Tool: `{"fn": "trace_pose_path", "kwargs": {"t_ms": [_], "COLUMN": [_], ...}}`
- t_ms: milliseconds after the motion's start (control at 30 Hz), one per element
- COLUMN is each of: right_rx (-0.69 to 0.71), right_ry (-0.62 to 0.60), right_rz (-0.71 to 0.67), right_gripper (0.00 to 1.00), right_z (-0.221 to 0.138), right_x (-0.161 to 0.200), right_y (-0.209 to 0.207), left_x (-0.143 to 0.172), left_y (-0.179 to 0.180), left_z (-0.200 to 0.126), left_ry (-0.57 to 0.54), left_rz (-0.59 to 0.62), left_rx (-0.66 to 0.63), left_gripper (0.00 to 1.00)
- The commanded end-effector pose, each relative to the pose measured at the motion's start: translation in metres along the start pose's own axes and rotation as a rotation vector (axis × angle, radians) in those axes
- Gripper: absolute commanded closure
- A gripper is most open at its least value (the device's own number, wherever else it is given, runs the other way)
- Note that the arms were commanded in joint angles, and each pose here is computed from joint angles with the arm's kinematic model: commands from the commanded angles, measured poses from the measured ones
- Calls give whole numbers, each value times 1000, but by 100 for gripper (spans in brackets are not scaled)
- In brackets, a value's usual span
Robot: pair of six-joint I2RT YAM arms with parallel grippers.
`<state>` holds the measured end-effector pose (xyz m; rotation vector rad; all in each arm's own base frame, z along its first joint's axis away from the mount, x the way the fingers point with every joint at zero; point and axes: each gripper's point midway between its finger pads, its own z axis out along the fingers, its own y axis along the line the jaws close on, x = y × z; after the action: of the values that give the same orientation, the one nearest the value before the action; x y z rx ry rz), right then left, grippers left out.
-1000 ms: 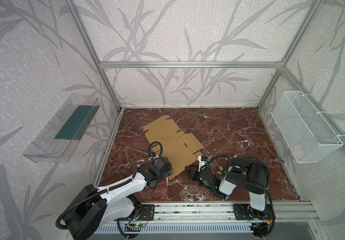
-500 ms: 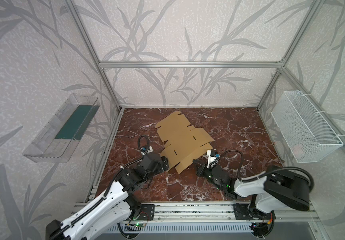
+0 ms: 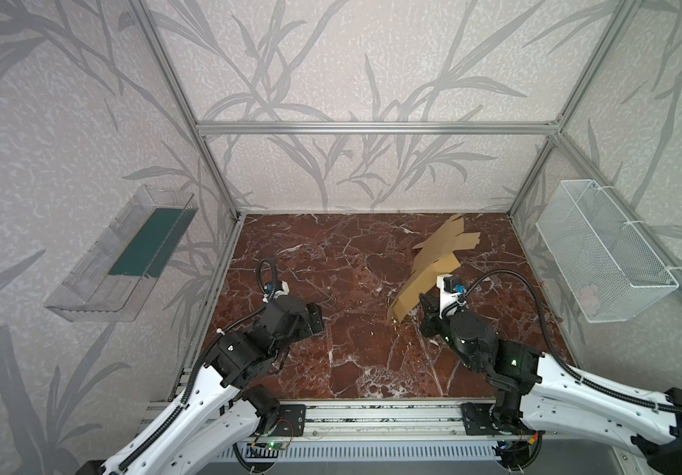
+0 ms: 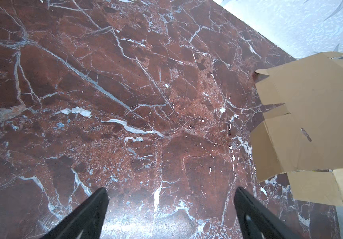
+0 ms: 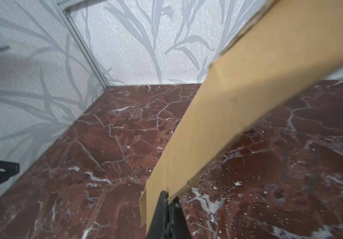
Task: Assemble paper box
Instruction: Turn over the paper box at the center of the table.
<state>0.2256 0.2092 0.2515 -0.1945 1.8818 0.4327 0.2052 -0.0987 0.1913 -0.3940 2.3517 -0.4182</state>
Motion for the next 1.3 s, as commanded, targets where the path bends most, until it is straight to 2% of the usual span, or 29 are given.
{"fn": "trace_pose_path", "kwargs": {"t_ms": [0,100,233,433,667,933,1267], "right_rx": [60,85,64,-22,-142,-73,45], "right_ry": [58,85,123,273,426,572,654], "right_rz": [-224,-405,-597,-745,-909,-1026,-1021], "right_gripper": [100,100,100,100,100,100,100], "right_z": [-13,-14,-10,3,-1,-11,-31], "right_x": [-12,-18,-4,41,94,147,188], "right_y": [-3,15,50,84,120,107,72], "left_x": [-3,-1,2,9,20,25,27], "left_y": [4,6,8,15,22,27,26], "left_z": [-7,-8,-7,-9,-6,-3,1], "left_ry": [-7,-11,-10,-3,4,8,17], "left_rz": [8,-5,-17,-38,-77,-97,-105], "left_rx": [-13,-4,5,13,28,27,24], "left_gripper": [5,5,5,5,4,5,5]}}
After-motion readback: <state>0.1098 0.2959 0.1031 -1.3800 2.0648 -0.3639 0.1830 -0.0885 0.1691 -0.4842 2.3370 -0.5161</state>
